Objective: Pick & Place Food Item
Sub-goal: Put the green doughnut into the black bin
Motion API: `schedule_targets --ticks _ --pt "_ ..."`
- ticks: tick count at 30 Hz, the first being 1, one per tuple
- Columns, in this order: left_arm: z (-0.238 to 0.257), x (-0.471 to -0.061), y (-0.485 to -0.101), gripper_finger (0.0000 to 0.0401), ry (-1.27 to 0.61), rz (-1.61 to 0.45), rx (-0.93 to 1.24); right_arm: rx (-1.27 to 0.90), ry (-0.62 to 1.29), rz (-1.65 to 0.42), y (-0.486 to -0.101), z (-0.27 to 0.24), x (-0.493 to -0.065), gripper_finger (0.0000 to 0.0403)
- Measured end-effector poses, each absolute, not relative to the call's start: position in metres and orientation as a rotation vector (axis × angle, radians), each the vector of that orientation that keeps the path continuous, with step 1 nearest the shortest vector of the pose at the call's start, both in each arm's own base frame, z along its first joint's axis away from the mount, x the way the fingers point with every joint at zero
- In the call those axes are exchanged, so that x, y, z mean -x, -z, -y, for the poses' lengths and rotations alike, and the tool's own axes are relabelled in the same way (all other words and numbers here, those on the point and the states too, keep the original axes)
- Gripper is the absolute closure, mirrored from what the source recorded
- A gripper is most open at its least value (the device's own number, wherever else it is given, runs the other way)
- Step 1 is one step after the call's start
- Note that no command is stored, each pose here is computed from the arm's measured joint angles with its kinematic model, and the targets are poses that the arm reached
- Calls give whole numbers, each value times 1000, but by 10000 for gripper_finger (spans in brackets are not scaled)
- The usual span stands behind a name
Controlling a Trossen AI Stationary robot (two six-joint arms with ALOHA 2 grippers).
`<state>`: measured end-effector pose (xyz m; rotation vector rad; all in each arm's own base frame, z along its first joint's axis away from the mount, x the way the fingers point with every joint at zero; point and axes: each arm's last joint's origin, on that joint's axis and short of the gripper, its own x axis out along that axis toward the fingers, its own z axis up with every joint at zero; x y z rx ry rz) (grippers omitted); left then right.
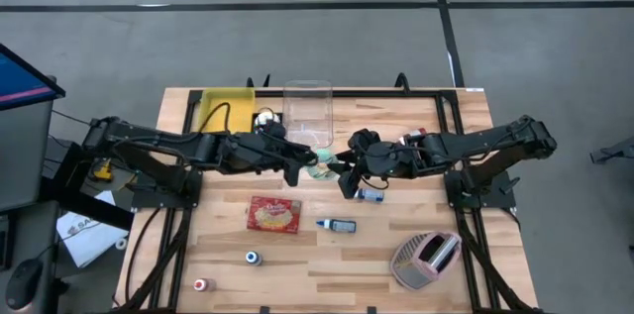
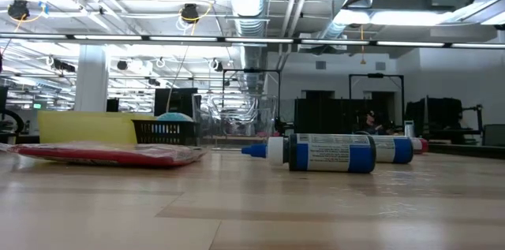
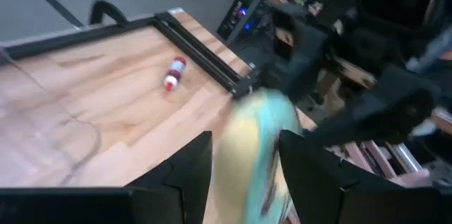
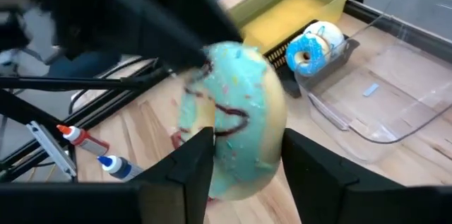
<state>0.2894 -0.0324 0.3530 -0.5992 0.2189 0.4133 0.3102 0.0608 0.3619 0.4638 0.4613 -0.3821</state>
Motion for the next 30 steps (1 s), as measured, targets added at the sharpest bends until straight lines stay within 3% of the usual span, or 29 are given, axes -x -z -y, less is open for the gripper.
schedule_targets --ticks 9,14,19,26,30 --pt "32 -280 -355 241 -400 -263 562 -475 371 -434 -364 -62 -311 250" --pt "33 -276 -347 220 -369 -383 531 -482 354 -441 -364 -69 -310 250" --pt "44 -268 -333 192 -276 -584 443 -492 362 -497 -359 -78 -304 250" --pt "71 -261 -331 178 -49 -667 333 -530 367 -567 -353 -93 -294 250" --pt "75 -258 -328 183 -60 -694 308 -528 390 -578 -350 -100 -289 250"
